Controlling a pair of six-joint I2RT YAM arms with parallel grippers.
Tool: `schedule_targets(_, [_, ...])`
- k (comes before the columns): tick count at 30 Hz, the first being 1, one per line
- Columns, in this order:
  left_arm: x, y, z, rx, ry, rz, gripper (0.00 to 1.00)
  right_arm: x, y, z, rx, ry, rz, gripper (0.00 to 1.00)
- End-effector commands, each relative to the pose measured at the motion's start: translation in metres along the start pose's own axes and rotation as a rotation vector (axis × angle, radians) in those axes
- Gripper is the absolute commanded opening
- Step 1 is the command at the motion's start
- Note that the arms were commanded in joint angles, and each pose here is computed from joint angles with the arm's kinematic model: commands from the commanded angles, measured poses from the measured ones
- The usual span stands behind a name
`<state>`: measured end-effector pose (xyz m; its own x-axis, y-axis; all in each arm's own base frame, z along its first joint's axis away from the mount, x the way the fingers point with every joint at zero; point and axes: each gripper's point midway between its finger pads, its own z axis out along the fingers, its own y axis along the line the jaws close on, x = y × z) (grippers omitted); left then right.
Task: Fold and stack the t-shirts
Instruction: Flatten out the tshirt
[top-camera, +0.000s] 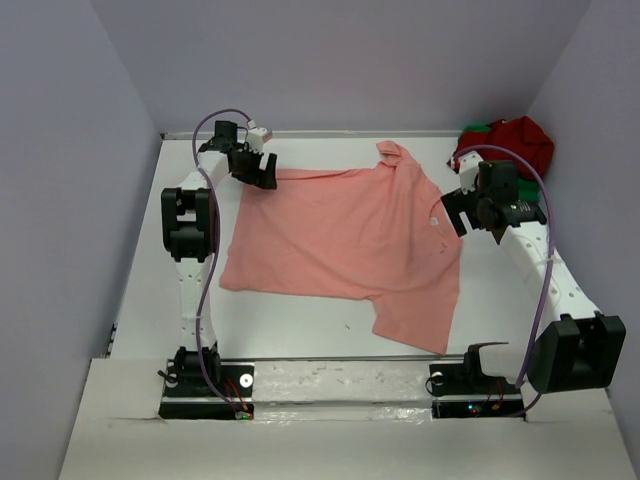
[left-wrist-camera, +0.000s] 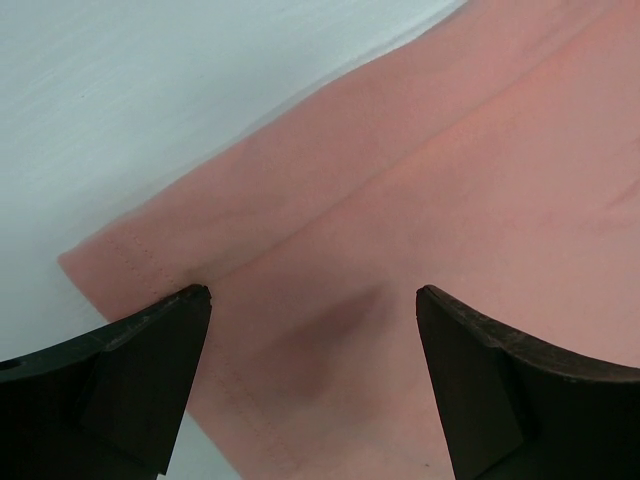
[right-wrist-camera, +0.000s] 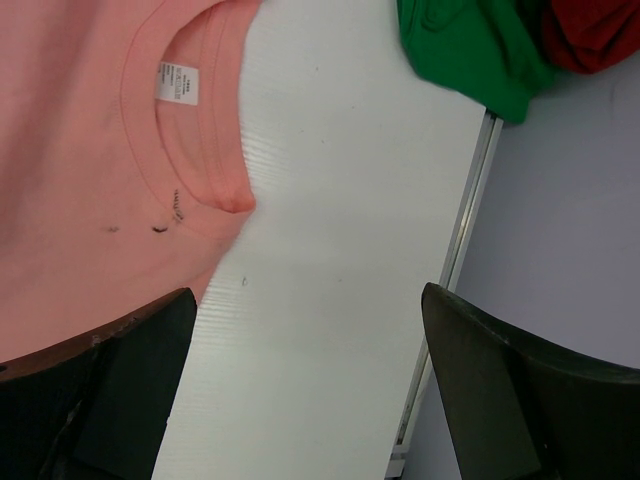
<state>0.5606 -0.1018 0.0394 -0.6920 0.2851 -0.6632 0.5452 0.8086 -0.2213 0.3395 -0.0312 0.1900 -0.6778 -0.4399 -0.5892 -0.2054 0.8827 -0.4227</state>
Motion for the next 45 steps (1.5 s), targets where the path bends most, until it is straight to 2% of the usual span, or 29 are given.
schedule_targets(1, [0.018,0.020,-0.006,-0.107,0.071,-0.064,0.99,-0.018,-0.009,-0.009,0.010,-0.047,0.030,1.00])
schedule_targets(10, [0.040,0.048,-0.028,-0.252,0.142,-0.085,0.99,-0.019,-0.007,-0.010,0.000,-0.053,0.030,1.00])
schedule_targets(12, [0.047,0.067,-0.040,-0.305,0.148,-0.130,0.99,-0.019,-0.006,-0.010,-0.005,-0.055,0.030,1.00])
schedule_targets(18, [0.071,0.087,-0.055,-0.392,0.207,-0.205,0.99,-0.016,-0.002,-0.007,-0.025,-0.046,0.028,1.00])
schedule_targets(27, [0.092,0.092,-0.069,-0.433,0.237,-0.260,0.99,-0.013,0.018,0.003,-0.124,-0.017,0.035,1.00])
schedule_targets(30, [0.086,0.091,-0.074,-0.437,0.223,-0.262,0.99,-0.015,0.025,0.004,-0.164,-0.021,0.034,1.00])
schedule_targets(36, [0.032,0.079,-0.115,-0.448,0.099,-0.217,0.99,-0.027,0.043,0.009,-0.278,-0.034,0.036,1.00])
schedule_targets(41, [-0.002,0.060,-0.157,-0.461,0.006,-0.173,0.99,-0.015,0.068,0.030,-0.395,0.068,0.043,1.00])
schedule_targets(44, [-0.008,0.046,-0.183,-0.483,-0.031,-0.142,0.99,-0.007,0.083,0.037,-0.469,0.121,0.053,0.95])
schedule_targets(45, [-0.004,0.040,-0.194,-0.495,-0.037,-0.132,0.99,-0.001,0.090,0.043,-0.500,0.161,0.055,0.90])
